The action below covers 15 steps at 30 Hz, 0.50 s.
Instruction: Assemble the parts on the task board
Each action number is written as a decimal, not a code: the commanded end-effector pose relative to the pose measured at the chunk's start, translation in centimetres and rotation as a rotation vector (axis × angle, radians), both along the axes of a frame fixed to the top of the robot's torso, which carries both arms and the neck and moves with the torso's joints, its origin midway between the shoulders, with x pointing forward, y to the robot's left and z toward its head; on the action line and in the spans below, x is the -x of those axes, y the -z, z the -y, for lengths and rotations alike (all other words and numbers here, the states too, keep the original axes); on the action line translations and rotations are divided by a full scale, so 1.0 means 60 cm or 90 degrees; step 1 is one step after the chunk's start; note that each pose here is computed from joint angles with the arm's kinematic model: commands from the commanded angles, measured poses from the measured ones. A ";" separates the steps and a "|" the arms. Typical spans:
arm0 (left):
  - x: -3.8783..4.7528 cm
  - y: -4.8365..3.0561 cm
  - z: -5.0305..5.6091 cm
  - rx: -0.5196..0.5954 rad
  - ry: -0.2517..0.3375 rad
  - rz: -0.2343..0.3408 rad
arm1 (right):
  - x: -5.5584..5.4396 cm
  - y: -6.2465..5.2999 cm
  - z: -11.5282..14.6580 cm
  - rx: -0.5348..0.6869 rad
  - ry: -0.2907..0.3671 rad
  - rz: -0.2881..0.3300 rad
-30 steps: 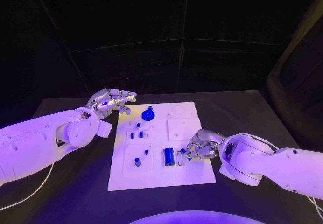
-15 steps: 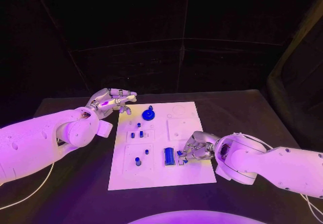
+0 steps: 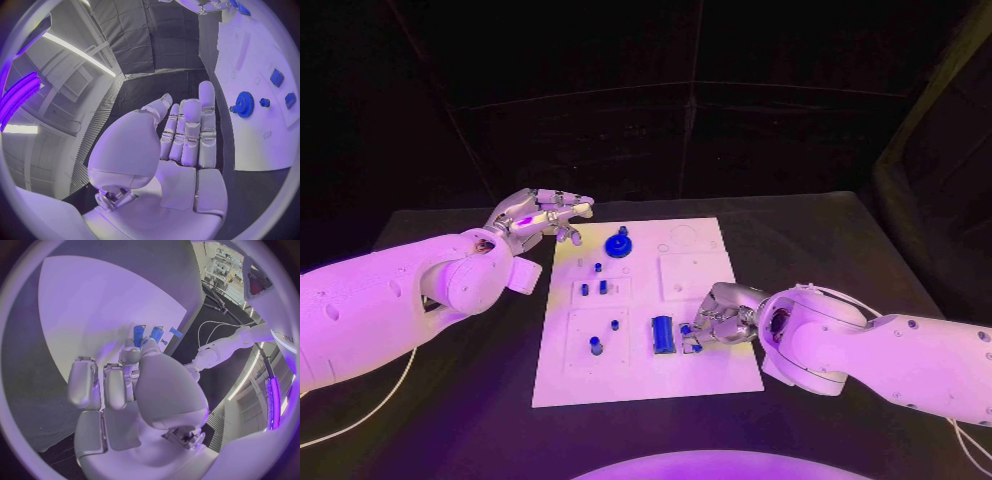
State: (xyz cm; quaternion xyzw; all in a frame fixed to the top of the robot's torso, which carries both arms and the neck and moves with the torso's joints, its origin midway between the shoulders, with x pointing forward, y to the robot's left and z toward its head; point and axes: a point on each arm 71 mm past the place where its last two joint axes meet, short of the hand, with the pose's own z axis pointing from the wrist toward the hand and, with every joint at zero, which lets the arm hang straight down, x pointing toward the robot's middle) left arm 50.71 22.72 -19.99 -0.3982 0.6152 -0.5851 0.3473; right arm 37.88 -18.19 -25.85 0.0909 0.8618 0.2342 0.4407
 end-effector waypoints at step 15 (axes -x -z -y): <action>0.001 -0.002 0.001 0.006 0.007 0.001 | -0.002 -0.002 -0.008 0.023 -0.011 0.020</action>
